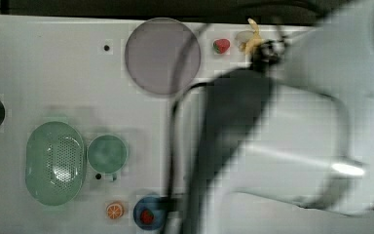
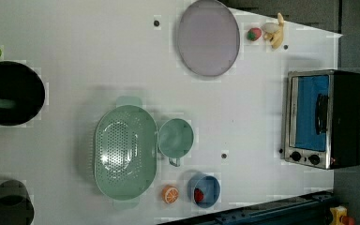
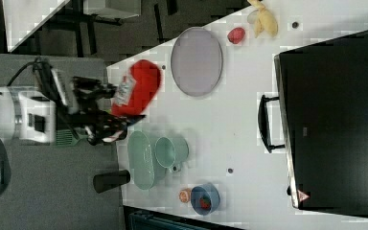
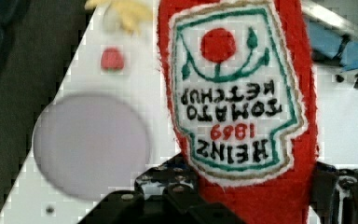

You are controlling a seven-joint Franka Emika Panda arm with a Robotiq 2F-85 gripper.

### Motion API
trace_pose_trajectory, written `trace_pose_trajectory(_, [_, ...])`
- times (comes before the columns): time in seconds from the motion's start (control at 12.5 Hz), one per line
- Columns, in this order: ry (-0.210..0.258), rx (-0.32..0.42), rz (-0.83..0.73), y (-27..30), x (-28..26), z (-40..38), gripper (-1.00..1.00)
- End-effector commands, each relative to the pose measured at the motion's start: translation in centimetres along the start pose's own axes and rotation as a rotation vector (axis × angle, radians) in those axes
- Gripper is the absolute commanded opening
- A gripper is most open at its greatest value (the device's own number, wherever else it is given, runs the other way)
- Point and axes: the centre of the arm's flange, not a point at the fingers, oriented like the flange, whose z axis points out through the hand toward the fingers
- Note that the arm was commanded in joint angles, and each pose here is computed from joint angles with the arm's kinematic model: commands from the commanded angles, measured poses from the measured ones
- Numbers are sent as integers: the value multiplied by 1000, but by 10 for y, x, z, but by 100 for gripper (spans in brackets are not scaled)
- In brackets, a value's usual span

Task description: Pick Ketchup from oven and place it on table.

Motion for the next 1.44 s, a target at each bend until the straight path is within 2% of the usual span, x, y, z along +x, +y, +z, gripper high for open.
trace_pose_trajectory(0.08, [-66, -84, -86, -19, -46, 43, 27])
trace_pose_trajectory(0.4, [-117, -168, -61, -15, -71, 130, 27])
trace_pose_trajectory(0.88, [-72, -135, -50, 7, -79, 282, 27])
trace_pose_trajectory(1.2, [-66, -165, -50, 11, -79, 353, 27])
trace_pose_trajectory(1.28, [-64, -169, -52, 11, -80, 367, 33])
trace_pose_trajectory(1.44, [-55, -166, -54, 10, -80, 387, 74])
